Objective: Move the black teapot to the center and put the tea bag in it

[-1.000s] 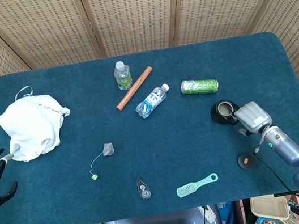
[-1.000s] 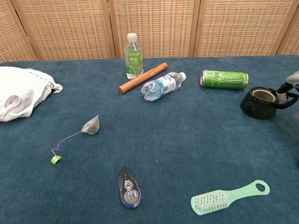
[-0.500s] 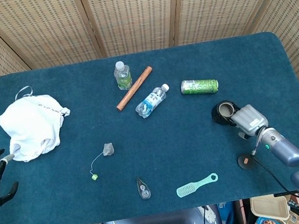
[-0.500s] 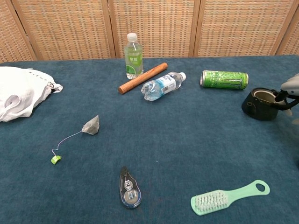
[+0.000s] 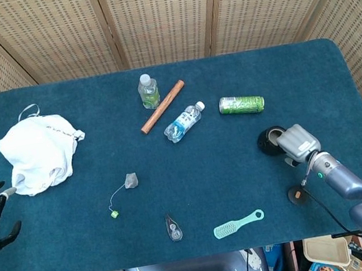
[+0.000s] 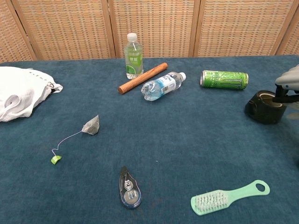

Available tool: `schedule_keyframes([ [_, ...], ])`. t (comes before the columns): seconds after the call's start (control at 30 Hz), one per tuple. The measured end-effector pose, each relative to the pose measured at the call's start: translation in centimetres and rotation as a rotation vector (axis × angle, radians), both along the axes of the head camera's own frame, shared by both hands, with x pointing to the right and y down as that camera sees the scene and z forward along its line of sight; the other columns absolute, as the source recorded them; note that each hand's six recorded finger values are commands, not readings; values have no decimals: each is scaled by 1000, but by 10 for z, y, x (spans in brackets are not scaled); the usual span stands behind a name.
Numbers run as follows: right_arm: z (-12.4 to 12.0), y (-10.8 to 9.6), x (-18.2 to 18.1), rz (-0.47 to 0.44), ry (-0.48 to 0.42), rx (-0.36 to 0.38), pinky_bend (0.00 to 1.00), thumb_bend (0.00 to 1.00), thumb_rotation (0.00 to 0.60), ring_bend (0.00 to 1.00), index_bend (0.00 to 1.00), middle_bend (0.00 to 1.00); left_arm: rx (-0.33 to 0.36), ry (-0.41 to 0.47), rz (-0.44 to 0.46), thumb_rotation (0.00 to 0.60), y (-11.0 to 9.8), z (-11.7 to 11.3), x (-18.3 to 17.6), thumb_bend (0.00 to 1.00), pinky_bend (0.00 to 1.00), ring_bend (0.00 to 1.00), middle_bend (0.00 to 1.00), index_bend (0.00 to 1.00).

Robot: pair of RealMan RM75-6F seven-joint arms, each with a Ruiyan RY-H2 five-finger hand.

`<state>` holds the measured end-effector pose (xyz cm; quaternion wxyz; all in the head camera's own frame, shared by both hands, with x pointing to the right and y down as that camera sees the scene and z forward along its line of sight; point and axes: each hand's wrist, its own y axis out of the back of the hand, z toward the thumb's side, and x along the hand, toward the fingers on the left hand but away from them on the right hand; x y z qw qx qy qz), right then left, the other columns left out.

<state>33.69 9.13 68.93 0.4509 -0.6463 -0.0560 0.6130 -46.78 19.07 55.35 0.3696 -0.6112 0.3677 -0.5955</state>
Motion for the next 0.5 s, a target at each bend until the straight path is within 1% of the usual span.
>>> schedule_keyframes([
  [0.27, -19, -12, -12, -12, -56, 45, 669, 488, 525, 699, 843, 740, 6, 1, 1, 600, -1, -2, 1, 357, 30, 103, 105, 194],
  [0.5, -41, -20, -31, -36, -124, 72, 669, 488, 526, 701, 857, 753, 10, 4, 4, 600, -2, -3, 3, 357, 30, 103, 105, 194],
])
